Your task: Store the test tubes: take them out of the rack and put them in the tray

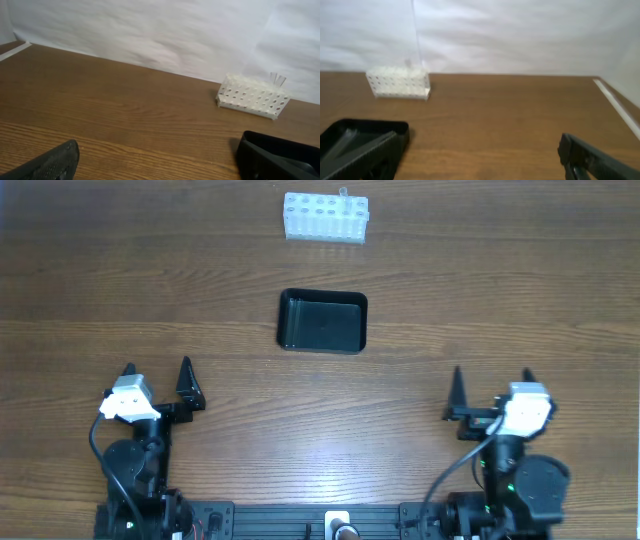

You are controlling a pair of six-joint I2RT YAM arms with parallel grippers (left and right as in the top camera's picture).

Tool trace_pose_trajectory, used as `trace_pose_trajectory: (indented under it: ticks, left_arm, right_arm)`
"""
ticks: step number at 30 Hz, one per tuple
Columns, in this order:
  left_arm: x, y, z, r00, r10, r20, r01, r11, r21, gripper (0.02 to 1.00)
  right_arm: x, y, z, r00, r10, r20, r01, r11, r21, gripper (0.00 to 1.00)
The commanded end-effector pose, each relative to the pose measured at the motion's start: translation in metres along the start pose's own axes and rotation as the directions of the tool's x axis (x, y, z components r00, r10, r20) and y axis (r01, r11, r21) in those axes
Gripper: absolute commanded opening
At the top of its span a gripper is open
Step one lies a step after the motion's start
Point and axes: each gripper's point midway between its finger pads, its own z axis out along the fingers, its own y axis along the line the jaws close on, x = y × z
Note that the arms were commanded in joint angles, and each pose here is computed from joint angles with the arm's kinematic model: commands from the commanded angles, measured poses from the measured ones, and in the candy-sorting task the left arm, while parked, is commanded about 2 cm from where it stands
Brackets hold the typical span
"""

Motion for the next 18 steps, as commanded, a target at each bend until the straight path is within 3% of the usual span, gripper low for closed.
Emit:
trace_pose_trajectory:
  ticks: [1,8,13,18]
  left_arm:
    - [0.002,-0.001,0.000,1.000,0.015,-0.004,-0.014,1.000,0.010,0.993]
    - [0.002,-0.001,0.000,1.000,0.015,-0.004,-0.014,1.000,0.010,0.998]
    - [0.002,-0.001,0.000,1.000,0.015,-0.004,-0.014,1.000,0.010,0.998]
    - [0.002,-0.001,0.000,1.000,0.015,-0.004,-0.014,1.000,0.010,0.998]
  right_arm:
    - [-0.035,-0.016,-0.006,0.998,0.057,-0.039,-0.053,0.995,0.090,0.993]
    - [-0.059,-0.014,0.017,0.970,0.035,-0.242,-0.014,0.996,0.088,0.991]
    - [-0.093,0.034,0.038,0.949,0.007,-0.316,-0.057,0.987,-0.149,0.991]
    - [-0.132,0.066,0.060,0.951,-0.034,-0.308,-0.045,0.968,-0.247,0.991]
